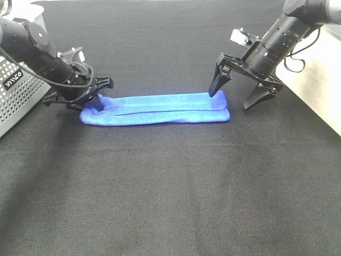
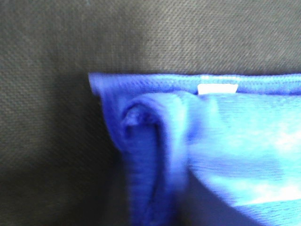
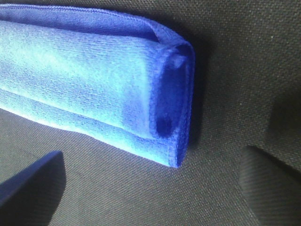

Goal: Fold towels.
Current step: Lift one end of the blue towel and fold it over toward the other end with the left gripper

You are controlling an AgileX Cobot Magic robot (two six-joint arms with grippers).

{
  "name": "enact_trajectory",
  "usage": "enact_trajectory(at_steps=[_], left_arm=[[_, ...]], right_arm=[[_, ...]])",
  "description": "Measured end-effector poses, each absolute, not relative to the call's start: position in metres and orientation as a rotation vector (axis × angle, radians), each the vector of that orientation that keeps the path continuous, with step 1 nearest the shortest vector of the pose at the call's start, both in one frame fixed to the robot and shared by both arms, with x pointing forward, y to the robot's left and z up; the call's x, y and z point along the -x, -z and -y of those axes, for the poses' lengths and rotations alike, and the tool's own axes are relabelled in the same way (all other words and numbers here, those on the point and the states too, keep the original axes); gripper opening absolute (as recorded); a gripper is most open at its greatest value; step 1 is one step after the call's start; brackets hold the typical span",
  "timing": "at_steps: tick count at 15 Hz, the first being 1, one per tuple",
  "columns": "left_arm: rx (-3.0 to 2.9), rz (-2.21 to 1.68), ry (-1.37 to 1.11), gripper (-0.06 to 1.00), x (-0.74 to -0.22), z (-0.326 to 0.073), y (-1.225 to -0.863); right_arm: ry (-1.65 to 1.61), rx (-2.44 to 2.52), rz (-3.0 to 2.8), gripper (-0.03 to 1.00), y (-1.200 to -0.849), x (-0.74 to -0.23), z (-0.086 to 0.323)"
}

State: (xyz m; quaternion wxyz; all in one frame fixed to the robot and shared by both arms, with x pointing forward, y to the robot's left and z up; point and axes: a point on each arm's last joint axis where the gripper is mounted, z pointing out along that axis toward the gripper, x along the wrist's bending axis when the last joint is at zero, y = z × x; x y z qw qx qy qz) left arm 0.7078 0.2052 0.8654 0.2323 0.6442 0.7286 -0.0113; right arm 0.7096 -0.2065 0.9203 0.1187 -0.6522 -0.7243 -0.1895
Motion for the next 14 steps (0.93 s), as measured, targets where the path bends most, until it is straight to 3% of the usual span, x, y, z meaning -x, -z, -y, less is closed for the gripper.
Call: enact_trajectory(at_steps=[4,8,10,12,14], left_arm=[[-1.969,-1.976,-0.023,0.08,-0.703,-0.211,-0.881],[-2.064,-2.002,-0.188,0.08,-0.707,-0.224,-0.947],[-2.051,-1.998,-0.179,0.08,-0.707,-0.221,-0.962],[-2.021,-1.957,-0.088,0.08,-0.707,-0.198,-0.984],[-1.974,-1.867,0.060,0.08,-0.696,-0.143,-0.996]], right_arm=[[0.553,1.907,2.119,0.94,-0.920,-0.710,0.207],[0.547,1.904,2.119,0.94,-0.920,-0.709,0.207],[0.544,1.902,2.118,0.94,-0.920,-0.709,0.207],[0.529,1.894,2.112,0.94,-0.920,-0.707,0.206],[0.513,1.903,2.088,0.94,-0.920,-0.706,0.206]])
